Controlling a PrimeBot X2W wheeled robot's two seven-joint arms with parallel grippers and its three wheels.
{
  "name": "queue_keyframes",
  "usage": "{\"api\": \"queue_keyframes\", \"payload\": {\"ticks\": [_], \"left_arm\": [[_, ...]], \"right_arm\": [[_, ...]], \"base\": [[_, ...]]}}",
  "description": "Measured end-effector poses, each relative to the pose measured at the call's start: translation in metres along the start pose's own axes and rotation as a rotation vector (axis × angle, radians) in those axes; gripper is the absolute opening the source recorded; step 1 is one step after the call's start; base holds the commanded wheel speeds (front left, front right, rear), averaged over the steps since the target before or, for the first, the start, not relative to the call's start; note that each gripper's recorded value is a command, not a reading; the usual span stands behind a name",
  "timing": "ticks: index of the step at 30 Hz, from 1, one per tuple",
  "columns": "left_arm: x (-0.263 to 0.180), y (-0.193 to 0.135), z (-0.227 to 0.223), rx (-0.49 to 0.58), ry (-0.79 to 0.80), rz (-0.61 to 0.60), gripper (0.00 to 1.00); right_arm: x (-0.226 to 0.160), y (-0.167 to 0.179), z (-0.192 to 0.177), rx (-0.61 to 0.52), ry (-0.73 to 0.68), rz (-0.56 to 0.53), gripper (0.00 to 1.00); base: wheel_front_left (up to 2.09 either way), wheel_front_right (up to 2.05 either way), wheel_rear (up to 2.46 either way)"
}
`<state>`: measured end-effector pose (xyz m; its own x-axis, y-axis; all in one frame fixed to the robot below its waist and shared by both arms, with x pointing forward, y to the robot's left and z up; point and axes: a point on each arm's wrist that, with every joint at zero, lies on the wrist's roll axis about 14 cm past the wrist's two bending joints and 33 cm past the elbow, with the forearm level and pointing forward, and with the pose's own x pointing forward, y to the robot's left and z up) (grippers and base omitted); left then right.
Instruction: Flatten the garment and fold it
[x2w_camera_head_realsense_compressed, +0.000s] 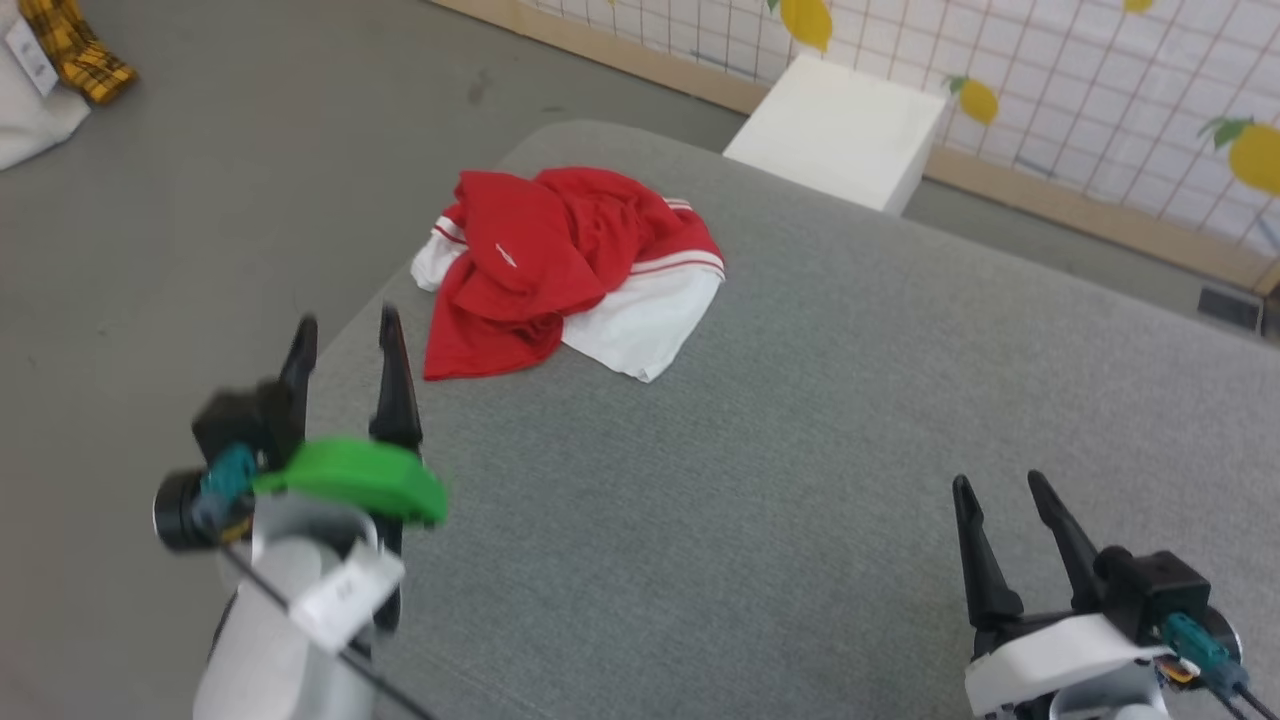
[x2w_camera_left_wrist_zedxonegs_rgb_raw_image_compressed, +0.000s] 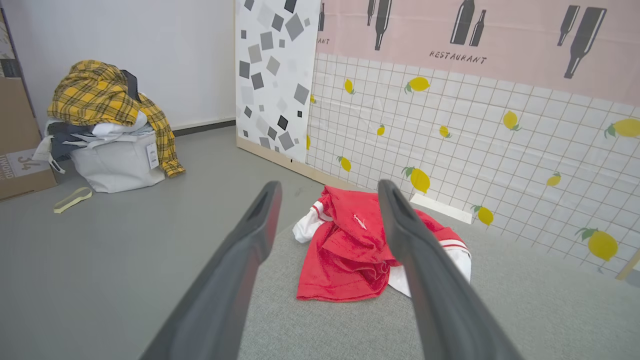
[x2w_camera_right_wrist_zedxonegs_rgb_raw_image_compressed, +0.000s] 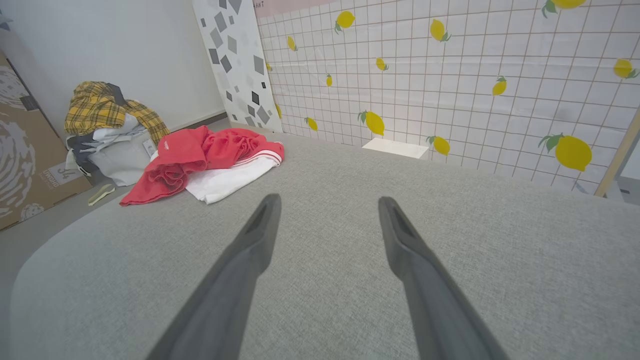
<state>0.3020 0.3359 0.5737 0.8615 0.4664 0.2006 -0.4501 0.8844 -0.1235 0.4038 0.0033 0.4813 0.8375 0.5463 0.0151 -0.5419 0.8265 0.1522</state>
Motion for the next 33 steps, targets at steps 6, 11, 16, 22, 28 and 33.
{"api": "queue_keyframes", "payload": {"ticks": [6,11,16,22,28,33], "left_arm": [[0.064,-0.016,-0.015,-0.064,0.115,-0.009,1.0],[0.103,-0.025,-0.054,-0.125,0.326,0.027,1.0],[0.129,-0.044,-0.097,-0.142,0.521,0.055,1.0],[0.121,-0.063,-0.174,-0.123,0.812,0.129,1.0],[0.097,-0.078,-0.234,-0.103,0.996,0.185,1.0],[0.101,-0.085,-0.253,-0.087,1.034,0.179,1.0]], "right_arm": [[0.008,-0.015,-0.004,-0.039,0.028,-0.023,1.0],[0.007,-0.039,-0.01,-0.056,0.056,-0.064,1.0],[0.0,-0.072,-0.02,-0.072,0.093,-0.126,1.0],[-0.01,-0.102,-0.041,-0.067,0.151,-0.184,1.0],[-0.018,-0.121,-0.061,-0.053,0.2,-0.223,1.0],[-0.023,-0.129,-0.077,-0.038,0.241,-0.24,1.0]], "base": [[0.0,0.0,0.0],[0.0,0.0,0.0],[0.0,0.0,0.0],[0.0,0.0,0.0],[0.0,0.0,0.0],[0.0,0.0,0.0]]}}
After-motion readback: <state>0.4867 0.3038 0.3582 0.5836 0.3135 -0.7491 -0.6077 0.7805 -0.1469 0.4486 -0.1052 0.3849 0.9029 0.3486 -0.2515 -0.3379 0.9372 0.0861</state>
